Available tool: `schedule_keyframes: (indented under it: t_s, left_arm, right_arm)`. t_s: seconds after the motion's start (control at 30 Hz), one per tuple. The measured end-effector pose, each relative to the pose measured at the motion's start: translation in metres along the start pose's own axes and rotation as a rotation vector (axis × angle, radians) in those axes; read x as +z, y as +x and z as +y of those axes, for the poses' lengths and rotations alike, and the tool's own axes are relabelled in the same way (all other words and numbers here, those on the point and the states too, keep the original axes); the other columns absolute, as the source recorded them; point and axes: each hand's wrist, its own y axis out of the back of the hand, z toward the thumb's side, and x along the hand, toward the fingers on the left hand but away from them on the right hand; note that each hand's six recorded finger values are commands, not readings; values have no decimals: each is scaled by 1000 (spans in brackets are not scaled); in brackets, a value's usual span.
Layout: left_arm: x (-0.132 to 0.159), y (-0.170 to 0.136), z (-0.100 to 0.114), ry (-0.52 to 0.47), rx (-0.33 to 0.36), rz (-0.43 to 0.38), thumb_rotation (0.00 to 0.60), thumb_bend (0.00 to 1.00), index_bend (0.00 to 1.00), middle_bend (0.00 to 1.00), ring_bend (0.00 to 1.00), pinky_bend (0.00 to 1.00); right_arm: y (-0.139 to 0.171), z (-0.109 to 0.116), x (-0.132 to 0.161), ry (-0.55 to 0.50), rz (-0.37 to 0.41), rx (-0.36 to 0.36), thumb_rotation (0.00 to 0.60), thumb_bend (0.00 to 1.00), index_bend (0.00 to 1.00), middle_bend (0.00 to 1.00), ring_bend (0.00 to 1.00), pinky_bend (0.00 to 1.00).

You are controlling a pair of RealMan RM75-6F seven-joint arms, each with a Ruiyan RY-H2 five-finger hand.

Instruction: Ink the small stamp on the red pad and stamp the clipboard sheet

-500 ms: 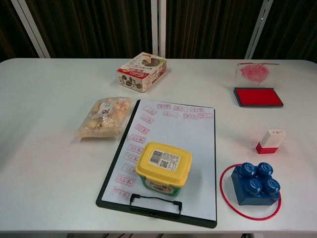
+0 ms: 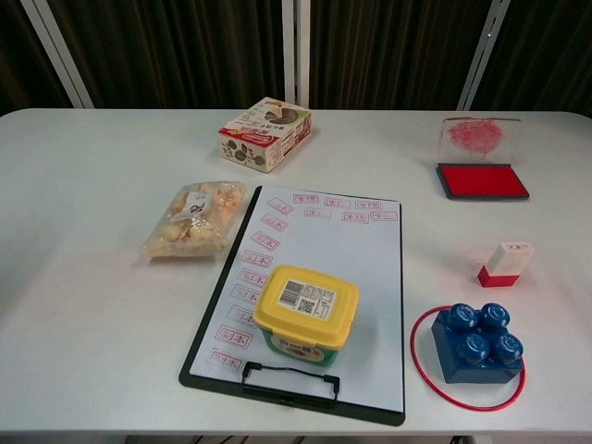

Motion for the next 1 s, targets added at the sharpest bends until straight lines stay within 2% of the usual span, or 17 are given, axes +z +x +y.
schedule_keyframes:
  t_s: [0.13, 0.33, 0.37, 0.43, 0.5, 0.57, 0.67, 0.83, 1.0]
  left_arm:
    - [-1, -1, -4, 3, -19, 6, 600, 0, 66, 66, 51, 159]
    - [1, -1, -4, 2, -18, -1, 600, 0, 66, 66, 51, 159]
    - [2, -1, -4, 2, -17, -2, 600, 0, 66, 66, 51, 159]
    - [3, -2, -5, 0, -20, -3, 600, 0, 66, 66, 51, 159]
    - [4, -2, -7, 0, -26, -5, 600, 0, 66, 66, 51, 159]
    - [5, -4, -9, -1, -32, -6, 600, 0, 66, 66, 51, 159]
    - [4, -5, -9, -5, -33, -4, 600, 0, 66, 66, 51, 160]
    - [0, -8, -12, -6, -44, 5, 600, 0, 66, 66, 51, 161]
    - [-4, -9, -13, -9, -47, 13, 600, 0, 66, 66, 51, 161]
  right_arm:
    - [-2, 0, 13, -1, 52, 11, 600, 200, 0, 0, 0, 0]
    - [-2, 1, 48, 48, 180, 17, 600, 199, 0, 0, 5, 26]
    - [-2, 1, 54, 58, 195, 17, 600, 199, 0, 3, 27, 74]
    - [-4, -1, 67, 82, 230, 17, 600, 201, 13, 60, 139, 258]
    - [-5, -5, 80, 106, 262, 20, 600, 202, 134, 167, 319, 469]
    - [-7, -10, 93, 128, 289, 25, 600, 203, 315, 267, 526, 704]
    - [-11, -22, 113, 177, 338, 45, 600, 204, 368, 366, 692, 893]
    - [-19, -58, 140, 245, 405, 126, 600, 205, 376, 364, 738, 927]
    - [-25, -98, 145, 258, 397, 202, 600, 204, 377, 350, 744, 928]
